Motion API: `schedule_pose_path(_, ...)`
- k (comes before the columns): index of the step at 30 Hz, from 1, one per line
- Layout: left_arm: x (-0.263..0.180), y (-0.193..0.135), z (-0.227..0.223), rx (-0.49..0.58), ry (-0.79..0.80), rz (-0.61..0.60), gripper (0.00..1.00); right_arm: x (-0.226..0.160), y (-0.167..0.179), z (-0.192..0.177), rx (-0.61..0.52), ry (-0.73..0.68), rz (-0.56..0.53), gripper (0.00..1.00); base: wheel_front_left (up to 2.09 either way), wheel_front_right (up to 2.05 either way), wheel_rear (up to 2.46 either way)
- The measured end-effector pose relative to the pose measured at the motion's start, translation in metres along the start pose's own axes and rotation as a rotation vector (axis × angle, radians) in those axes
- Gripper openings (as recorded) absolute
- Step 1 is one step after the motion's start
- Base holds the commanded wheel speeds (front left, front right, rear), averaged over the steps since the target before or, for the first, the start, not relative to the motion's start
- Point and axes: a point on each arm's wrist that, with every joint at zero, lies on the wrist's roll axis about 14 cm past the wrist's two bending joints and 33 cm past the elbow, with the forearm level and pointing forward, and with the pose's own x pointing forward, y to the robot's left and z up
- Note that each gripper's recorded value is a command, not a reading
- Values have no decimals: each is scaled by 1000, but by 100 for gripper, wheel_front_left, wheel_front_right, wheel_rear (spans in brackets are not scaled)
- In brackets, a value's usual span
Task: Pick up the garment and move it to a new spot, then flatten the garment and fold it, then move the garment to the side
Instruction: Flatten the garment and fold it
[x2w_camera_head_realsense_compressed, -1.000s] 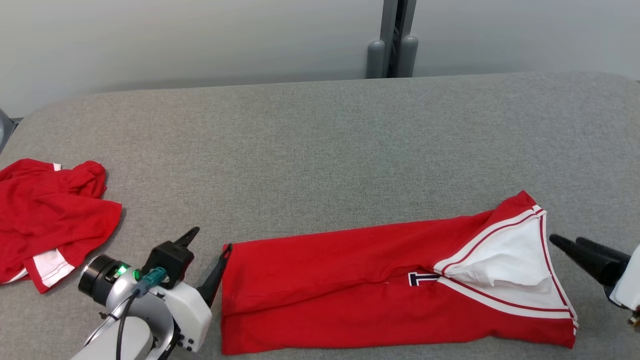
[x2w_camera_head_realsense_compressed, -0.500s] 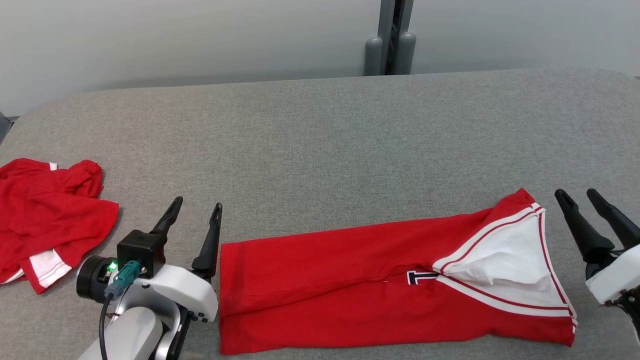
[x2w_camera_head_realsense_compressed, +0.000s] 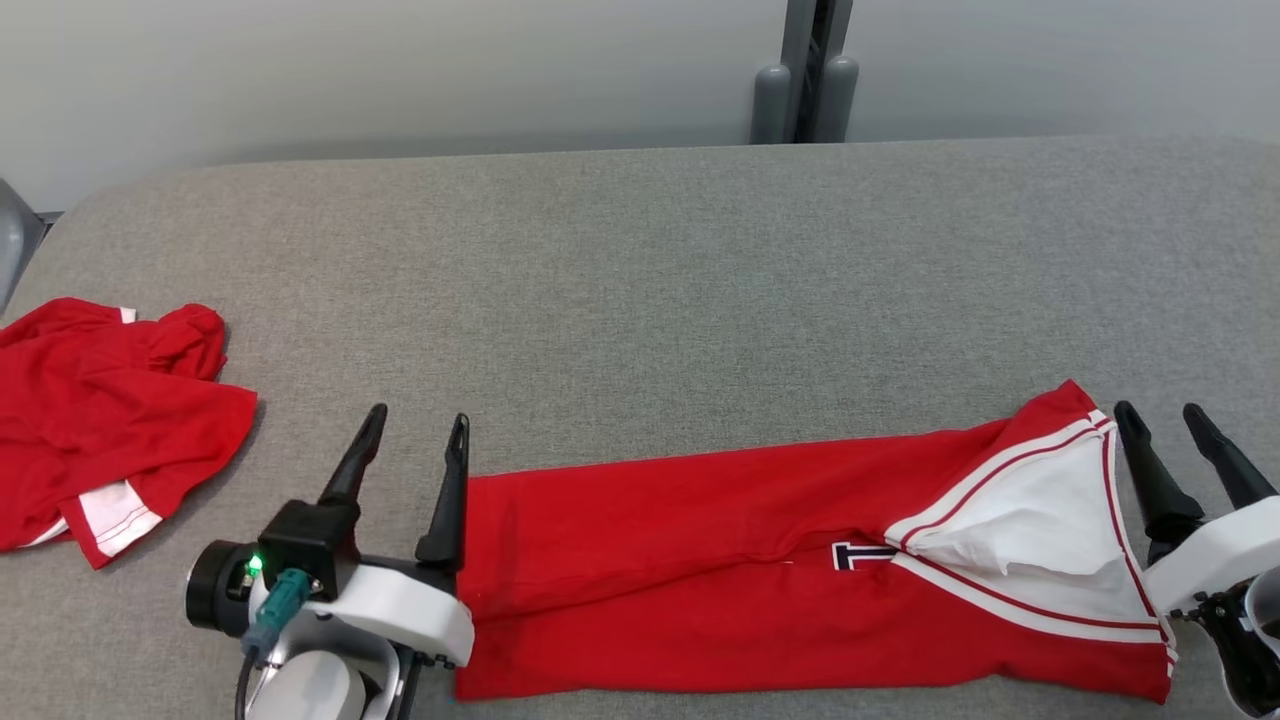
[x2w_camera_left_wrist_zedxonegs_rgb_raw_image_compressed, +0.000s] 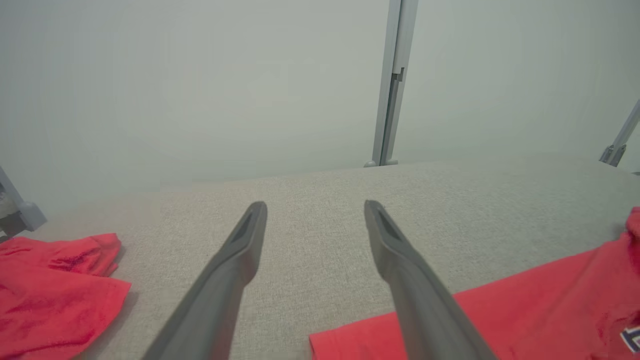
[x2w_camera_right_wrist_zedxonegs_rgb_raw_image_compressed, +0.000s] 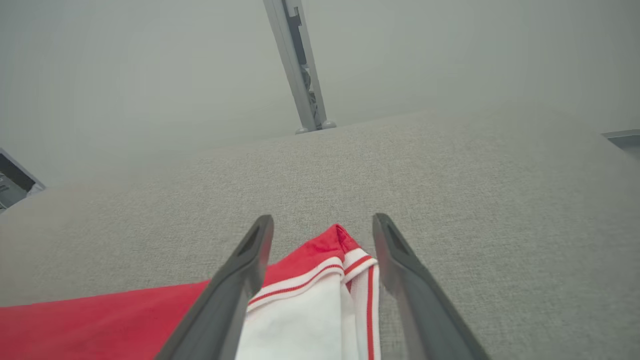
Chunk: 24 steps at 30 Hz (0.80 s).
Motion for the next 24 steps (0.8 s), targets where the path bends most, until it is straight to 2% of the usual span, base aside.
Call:
schedule_pose_path(6, -10, 1, -11, 6, 22, 4, 100, 3, -15, -27, 10, 71, -58, 100, 0, 0, 0)
schedule_pose_path(15, -10, 14, -14, 12, 21, 32, 100, -5, -24, -80, 49, 250, -105, 100, 0, 0, 0)
schedule_pose_path(24, -12, 13, -14, 16, 19, 28, 100, -17, -16, -100, 121, 311, -111, 100, 0, 0, 0)
